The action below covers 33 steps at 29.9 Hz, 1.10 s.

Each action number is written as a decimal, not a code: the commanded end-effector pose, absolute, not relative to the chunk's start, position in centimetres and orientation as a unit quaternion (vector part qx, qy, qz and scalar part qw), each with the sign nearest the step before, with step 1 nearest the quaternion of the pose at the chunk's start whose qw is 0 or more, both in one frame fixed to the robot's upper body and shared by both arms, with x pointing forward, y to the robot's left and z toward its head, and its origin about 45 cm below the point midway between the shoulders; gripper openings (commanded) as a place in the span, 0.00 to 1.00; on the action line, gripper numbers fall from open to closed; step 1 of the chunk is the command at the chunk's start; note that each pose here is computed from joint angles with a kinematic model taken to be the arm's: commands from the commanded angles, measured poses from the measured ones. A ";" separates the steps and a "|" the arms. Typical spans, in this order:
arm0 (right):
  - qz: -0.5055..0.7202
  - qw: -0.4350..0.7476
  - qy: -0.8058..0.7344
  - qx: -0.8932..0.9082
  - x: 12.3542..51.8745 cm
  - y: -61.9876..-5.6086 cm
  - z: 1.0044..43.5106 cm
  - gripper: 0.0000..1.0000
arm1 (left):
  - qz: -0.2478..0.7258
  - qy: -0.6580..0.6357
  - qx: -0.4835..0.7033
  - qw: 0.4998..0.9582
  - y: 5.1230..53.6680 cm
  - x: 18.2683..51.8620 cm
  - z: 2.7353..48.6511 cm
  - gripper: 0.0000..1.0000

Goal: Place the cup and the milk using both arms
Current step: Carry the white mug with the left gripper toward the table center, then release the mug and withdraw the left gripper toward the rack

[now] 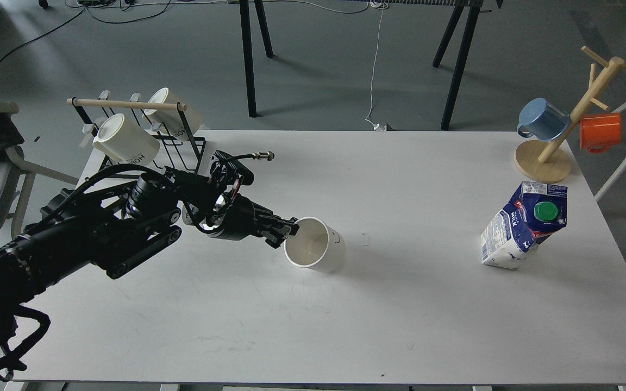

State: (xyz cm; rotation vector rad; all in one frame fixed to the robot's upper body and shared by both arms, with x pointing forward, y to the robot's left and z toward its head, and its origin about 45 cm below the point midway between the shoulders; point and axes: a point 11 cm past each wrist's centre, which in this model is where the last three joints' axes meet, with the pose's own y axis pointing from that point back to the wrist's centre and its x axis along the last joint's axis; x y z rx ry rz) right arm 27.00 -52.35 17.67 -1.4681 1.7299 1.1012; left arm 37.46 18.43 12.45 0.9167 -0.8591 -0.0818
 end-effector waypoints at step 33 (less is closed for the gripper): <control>0.596 0.309 0.582 -0.458 18.2 -40.7 6.6 0.95 | 0.311 -0.132 0.216 0.916 28.9 41.5 20.5 0.89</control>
